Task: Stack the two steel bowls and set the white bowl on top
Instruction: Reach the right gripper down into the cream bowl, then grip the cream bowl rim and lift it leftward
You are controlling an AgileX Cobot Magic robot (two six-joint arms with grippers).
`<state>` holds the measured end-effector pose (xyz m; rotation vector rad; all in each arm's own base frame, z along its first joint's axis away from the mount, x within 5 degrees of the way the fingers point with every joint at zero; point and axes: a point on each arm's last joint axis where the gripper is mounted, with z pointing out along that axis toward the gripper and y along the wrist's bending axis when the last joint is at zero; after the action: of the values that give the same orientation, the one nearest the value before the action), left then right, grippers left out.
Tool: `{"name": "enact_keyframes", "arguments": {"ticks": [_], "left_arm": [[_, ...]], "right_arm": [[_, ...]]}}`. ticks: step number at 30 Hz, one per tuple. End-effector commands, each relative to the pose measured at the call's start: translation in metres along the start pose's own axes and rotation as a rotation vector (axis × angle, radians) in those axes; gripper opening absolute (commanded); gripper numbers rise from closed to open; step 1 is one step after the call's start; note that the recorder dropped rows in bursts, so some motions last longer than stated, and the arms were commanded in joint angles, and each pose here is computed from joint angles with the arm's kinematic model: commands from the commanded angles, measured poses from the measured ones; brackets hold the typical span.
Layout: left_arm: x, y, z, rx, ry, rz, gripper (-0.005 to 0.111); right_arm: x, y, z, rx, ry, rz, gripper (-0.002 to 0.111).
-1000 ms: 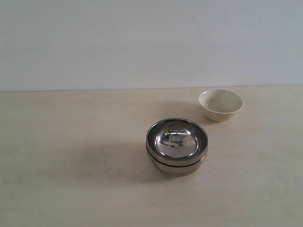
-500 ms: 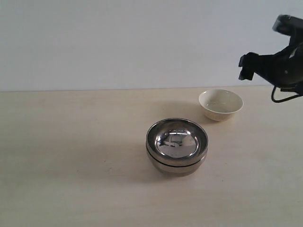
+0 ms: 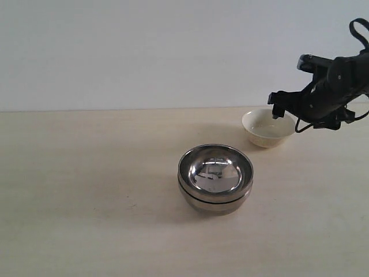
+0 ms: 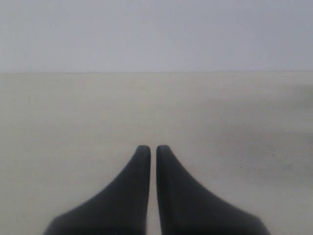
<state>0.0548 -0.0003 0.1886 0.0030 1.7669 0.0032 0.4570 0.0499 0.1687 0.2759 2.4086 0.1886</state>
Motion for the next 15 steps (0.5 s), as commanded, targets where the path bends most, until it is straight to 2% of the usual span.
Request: {"name": "enact_keyframes", "arguments": {"ticks": [1,15], "left_arm": [[0.001,0.000,0.000,-0.004,0.000,0.007,0.004],[0.001,0.000,0.000,-0.004,0.000,0.007,0.004]], "right_arm": [[-0.002,0.002,0.019,0.005,0.019,-0.012,0.082],[0.012,-0.002,0.055,0.002,0.023,-0.007,0.081]]}}
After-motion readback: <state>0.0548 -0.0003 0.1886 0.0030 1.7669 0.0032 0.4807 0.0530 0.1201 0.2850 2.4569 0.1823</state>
